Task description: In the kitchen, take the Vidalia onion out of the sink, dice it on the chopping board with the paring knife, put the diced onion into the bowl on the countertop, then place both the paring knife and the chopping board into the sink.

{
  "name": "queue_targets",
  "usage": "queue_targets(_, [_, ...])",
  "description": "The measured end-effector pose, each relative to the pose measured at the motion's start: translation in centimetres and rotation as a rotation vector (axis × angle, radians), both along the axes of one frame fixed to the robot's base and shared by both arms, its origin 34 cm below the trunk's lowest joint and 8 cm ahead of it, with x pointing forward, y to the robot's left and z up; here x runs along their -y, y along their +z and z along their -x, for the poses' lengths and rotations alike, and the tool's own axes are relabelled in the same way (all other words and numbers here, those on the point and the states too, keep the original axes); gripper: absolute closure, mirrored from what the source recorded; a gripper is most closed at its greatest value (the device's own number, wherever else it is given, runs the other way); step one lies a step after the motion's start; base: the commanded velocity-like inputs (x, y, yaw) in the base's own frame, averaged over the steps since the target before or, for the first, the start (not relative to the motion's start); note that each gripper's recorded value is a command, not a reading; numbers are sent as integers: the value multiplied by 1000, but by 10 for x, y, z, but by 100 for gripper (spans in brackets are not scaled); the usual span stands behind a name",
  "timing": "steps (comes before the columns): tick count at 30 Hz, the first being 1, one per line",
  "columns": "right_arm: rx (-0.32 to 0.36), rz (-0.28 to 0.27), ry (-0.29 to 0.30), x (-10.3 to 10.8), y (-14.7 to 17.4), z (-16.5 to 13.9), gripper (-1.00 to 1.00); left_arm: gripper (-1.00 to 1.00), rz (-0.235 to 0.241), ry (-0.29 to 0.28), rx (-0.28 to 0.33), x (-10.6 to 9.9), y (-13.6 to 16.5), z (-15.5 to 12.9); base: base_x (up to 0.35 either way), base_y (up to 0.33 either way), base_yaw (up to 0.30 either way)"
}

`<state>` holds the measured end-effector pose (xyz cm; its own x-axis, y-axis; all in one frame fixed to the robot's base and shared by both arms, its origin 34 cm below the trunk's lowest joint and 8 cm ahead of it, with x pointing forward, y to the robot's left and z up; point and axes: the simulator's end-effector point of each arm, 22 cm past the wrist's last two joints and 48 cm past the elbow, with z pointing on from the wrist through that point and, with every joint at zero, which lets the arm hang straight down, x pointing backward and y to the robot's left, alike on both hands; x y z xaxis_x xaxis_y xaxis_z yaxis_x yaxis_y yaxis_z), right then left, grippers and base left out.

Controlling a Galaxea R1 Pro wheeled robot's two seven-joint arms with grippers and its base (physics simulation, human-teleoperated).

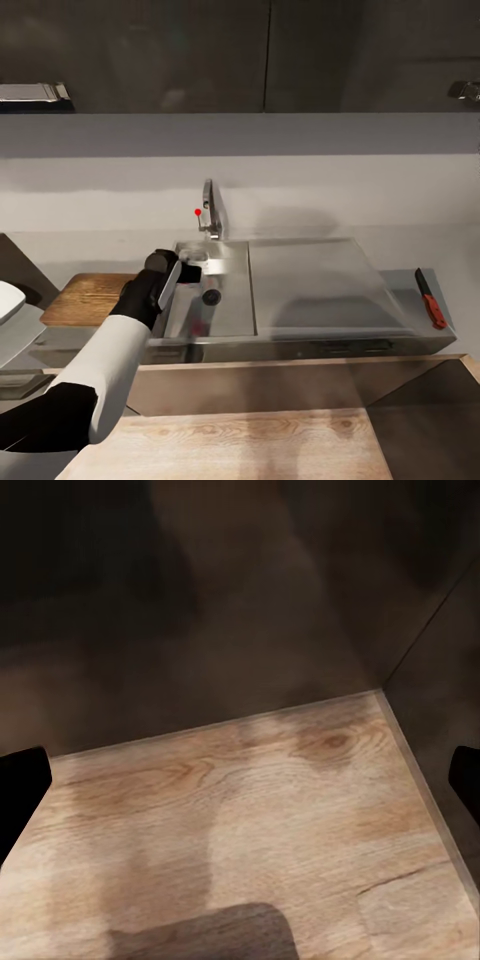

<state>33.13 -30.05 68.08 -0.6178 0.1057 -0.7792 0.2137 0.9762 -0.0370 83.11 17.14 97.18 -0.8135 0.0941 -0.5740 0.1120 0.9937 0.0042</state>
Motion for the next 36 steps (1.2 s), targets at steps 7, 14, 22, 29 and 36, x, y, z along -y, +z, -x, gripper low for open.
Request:
queue_targets(7, [11, 0, 0, 0, 2, -4, -100, 100, 10, 0, 90, 0, 45, -12, -5, 4, 0])
queue_targets(14, [21, 0, -1, 0, 5, -7, -100, 100, 12, -1, 106, 2, 56, -13, -208, 154, 15])
queue_targets(22, [33, 0, 0, 0, 7, -11, -100, 100, 12, 0, 130, 1, 69, -14, -203, 234, 155])
queue_targets(29, [42, 0, -1, 0, 10, -14, -100, 100, 13, 1, 152, 0, 82, -14, -22, 297, 188])
queue_targets(36, [52, 0, -2, 0, 12, -16, -100, 100, 12, 0, 156, 0, 86, -13, 159, 237, 178])
